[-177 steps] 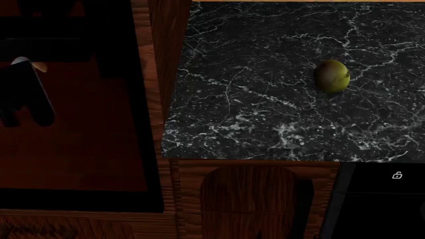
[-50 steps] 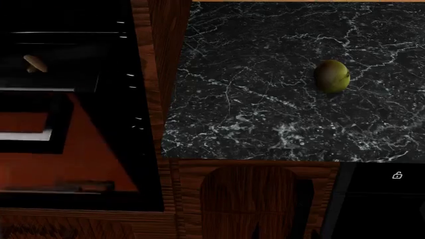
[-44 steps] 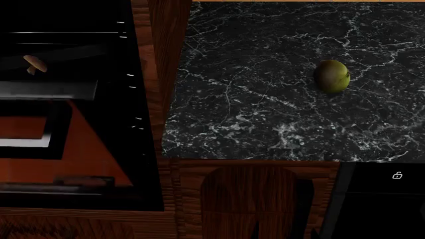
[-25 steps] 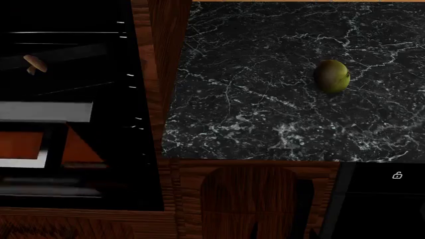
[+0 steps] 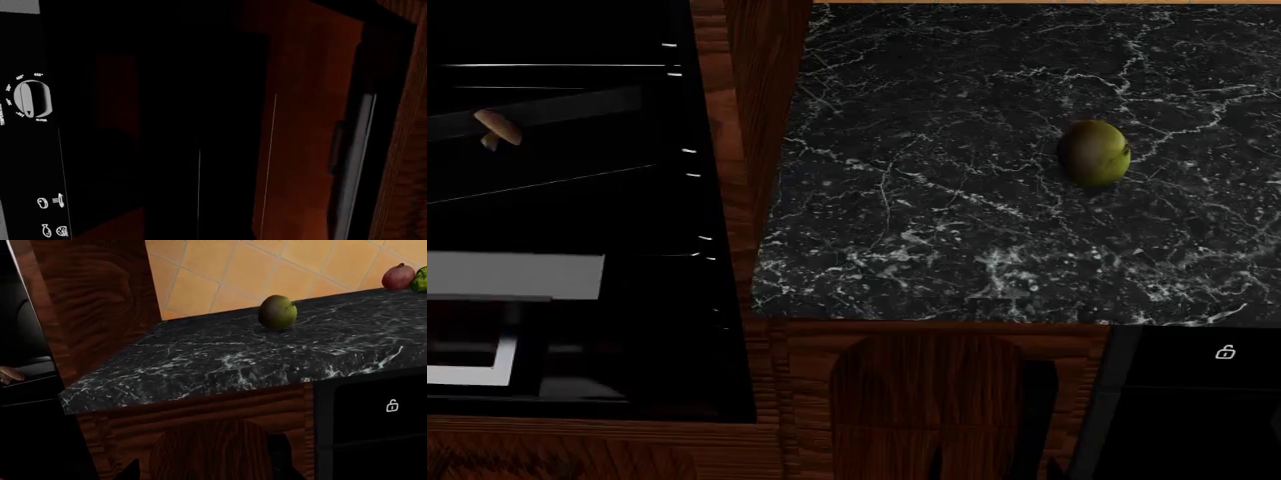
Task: Open the oven door
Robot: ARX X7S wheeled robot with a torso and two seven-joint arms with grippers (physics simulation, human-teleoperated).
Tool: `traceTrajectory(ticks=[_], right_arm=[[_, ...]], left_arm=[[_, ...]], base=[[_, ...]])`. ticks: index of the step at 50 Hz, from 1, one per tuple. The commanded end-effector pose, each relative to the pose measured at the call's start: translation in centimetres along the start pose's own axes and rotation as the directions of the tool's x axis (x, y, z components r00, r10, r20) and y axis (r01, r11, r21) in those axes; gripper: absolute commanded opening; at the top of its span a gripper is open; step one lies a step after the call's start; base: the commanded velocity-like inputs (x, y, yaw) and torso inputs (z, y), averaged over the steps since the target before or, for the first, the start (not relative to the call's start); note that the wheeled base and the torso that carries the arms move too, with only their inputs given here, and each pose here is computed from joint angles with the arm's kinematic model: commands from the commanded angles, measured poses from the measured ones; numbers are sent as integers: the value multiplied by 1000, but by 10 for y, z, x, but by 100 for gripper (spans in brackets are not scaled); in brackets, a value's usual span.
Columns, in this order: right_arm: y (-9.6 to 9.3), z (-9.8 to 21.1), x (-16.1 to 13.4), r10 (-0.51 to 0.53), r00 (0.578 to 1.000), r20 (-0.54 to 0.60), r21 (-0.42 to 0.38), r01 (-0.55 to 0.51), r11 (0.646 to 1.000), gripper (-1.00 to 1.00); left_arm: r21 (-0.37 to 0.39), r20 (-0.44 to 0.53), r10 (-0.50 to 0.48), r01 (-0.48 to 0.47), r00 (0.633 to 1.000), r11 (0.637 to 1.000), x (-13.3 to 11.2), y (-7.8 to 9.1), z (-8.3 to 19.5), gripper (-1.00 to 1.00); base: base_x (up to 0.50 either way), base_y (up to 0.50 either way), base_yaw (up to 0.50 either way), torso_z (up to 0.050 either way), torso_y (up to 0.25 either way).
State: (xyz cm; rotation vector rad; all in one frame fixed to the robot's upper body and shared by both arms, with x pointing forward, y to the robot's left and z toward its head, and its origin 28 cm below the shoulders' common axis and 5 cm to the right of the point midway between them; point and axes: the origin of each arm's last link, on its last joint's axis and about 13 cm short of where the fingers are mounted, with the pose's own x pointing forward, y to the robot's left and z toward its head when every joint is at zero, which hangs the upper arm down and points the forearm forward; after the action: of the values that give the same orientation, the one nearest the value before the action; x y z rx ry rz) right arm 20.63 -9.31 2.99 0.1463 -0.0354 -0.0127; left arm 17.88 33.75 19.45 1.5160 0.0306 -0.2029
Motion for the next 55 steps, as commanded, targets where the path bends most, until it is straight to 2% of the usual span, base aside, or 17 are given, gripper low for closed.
traceTrajectory(ticks=[1, 27, 55], right_arm=[[1, 2, 0, 3, 1000, 5, 2, -3, 1000, 100], [3, 2, 0, 10, 1000, 8, 8, -10, 1000, 100], [4, 4, 0, 16, 1000, 13, 15, -16, 1000, 100]], left_arm=[[-109, 148, -195, 212, 970, 971, -23, -38, 26, -100], [-124, 144, -252, 270, 957, 955, -49, -64, 28, -100], [-129, 165, -340, 362, 926, 923, -80, -104, 36, -100]], base=[[0, -5, -8, 0, 0], [1, -5, -8, 0, 0], [2, -6, -9, 0, 0]])
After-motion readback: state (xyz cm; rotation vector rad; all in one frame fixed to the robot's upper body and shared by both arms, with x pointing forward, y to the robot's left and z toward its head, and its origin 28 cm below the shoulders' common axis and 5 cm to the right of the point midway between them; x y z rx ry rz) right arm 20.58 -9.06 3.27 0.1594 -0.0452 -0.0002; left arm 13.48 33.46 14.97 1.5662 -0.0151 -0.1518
